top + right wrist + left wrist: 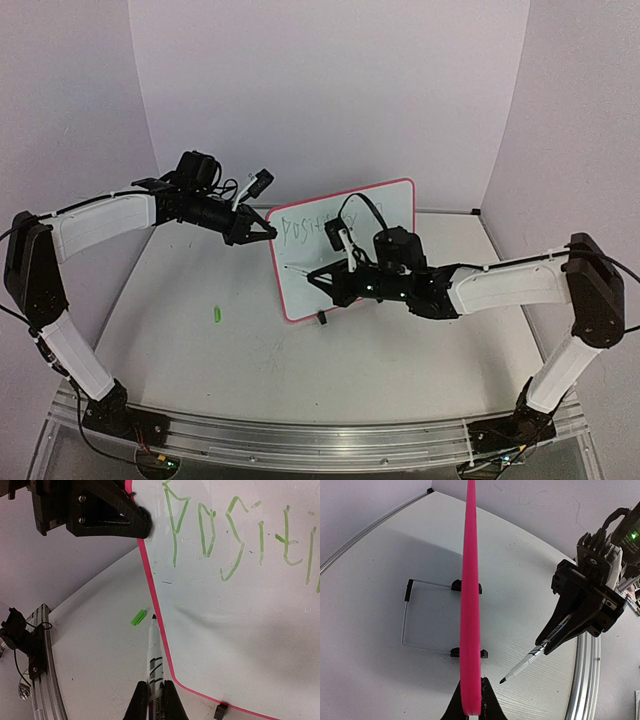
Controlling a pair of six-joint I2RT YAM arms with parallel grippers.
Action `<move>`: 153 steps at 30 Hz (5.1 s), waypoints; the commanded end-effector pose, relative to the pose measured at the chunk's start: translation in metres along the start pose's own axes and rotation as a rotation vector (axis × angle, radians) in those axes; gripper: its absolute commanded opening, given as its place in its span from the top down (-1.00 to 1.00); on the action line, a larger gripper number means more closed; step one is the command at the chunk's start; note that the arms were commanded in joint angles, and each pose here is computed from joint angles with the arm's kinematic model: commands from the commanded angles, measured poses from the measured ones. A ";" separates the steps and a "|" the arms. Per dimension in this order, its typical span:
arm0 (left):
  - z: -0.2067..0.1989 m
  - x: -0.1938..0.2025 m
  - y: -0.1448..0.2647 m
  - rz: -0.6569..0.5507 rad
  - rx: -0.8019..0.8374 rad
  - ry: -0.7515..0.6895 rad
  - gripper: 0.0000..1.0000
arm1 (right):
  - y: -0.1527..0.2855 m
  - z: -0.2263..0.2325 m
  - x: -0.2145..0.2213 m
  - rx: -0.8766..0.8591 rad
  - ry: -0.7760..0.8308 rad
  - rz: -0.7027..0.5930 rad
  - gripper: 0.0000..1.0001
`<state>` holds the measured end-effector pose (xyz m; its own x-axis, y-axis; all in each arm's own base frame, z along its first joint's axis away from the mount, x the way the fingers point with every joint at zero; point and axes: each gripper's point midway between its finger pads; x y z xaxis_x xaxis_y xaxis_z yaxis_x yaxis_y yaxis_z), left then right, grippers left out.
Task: Write a sentence on the whiteboard
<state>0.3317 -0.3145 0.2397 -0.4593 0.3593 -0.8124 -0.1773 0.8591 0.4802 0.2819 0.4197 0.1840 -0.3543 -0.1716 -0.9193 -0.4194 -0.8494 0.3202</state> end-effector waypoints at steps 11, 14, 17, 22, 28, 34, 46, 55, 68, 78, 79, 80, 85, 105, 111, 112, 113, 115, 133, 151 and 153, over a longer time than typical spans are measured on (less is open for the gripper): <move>0.001 0.016 0.002 0.063 -0.045 0.009 1.00 | -0.019 -0.019 -0.009 0.089 -0.038 -0.033 1.00; 0.000 0.016 0.002 0.063 -0.045 0.008 1.00 | -0.018 -0.024 -0.005 0.119 -0.043 -0.023 1.00; 0.000 0.015 0.002 0.062 -0.045 0.007 1.00 | -0.017 -0.029 -0.001 0.144 -0.050 -0.013 1.00; -0.001 0.015 0.003 0.062 -0.045 0.006 1.00 | -0.012 -0.035 0.008 0.176 -0.065 0.001 1.00; -0.002 0.014 0.003 0.060 -0.043 0.003 1.00 | -0.009 -0.036 0.014 0.183 -0.072 0.014 1.00; -0.003 0.014 0.003 0.059 -0.044 -0.002 1.00 | -0.007 -0.038 0.023 0.193 -0.080 0.034 1.00; -0.005 0.013 0.002 0.060 -0.040 -0.005 1.00 | 0.011 -0.016 0.002 0.094 -0.041 -0.022 1.00; -0.005 0.014 0.002 0.062 -0.042 -0.005 1.00 | 0.006 -0.018 -0.013 0.083 -0.041 -0.060 1.00; -0.004 0.015 0.001 0.067 -0.049 -0.006 1.00 | -0.003 -0.030 -0.014 0.089 -0.051 -0.057 1.00; -0.004 0.015 0.001 0.068 -0.049 -0.006 1.00 | -0.007 -0.036 0.007 0.102 -0.081 -0.013 1.00; -0.004 0.015 0.001 0.068 -0.049 -0.006 1.00 | -0.007 -0.036 0.010 0.101 -0.085 -0.005 1.00; -0.004 0.015 0.001 0.068 -0.050 -0.006 1.00 | -0.007 -0.036 0.014 0.100 -0.089 0.001 1.00; -0.004 0.014 0.002 0.066 -0.050 -0.008 1.00 | -0.011 -0.037 0.032 0.091 -0.114 0.042 1.00; -0.004 0.014 0.001 0.065 -0.051 -0.011 1.00 | -0.016 -0.012 0.051 -0.007 -0.129 0.092 1.00; -0.004 0.014 0.001 0.067 -0.052 -0.010 1.00 | 0.010 -0.013 0.018 0.042 -0.107 -0.003 1.00; -0.004 0.014 0.001 0.066 -0.052 -0.011 1.00 | 0.013 -0.015 0.014 0.057 -0.103 -0.015 1.00; -0.004 0.014 0.001 0.067 -0.051 -0.009 1.00 | 0.015 -0.017 0.012 0.072 -0.099 -0.024 1.00; -0.004 0.014 0.001 0.066 -0.052 -0.010 1.00 | 0.017 -0.022 0.009 0.096 -0.093 -0.035 1.00; -0.004 0.015 0.001 0.069 -0.052 -0.010 1.00 | 0.007 -0.047 0.003 0.132 -0.113 -0.040 1.00; -0.003 0.015 0.000 0.072 -0.051 -0.009 1.00 | 0.000 -0.046 0.038 0.107 -0.131 0.057 1.00; -0.004 0.015 0.000 0.072 -0.050 -0.009 1.00 | 0.003 -0.049 0.041 0.123 -0.133 0.060 1.00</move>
<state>0.3294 -0.3152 0.2400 -0.4665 0.3667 -0.8049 -0.1979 0.8437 0.4991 0.3019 0.3970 0.1463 -0.4731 -0.1493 -0.8683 -0.4513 -0.8054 0.3844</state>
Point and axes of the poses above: each gripper's point midway between its finger pads, its own y axis back along the fingers, its own z axis along the line the jaws close on, x = y × z, and after that the axes turned 6 degrees about y, right-handed
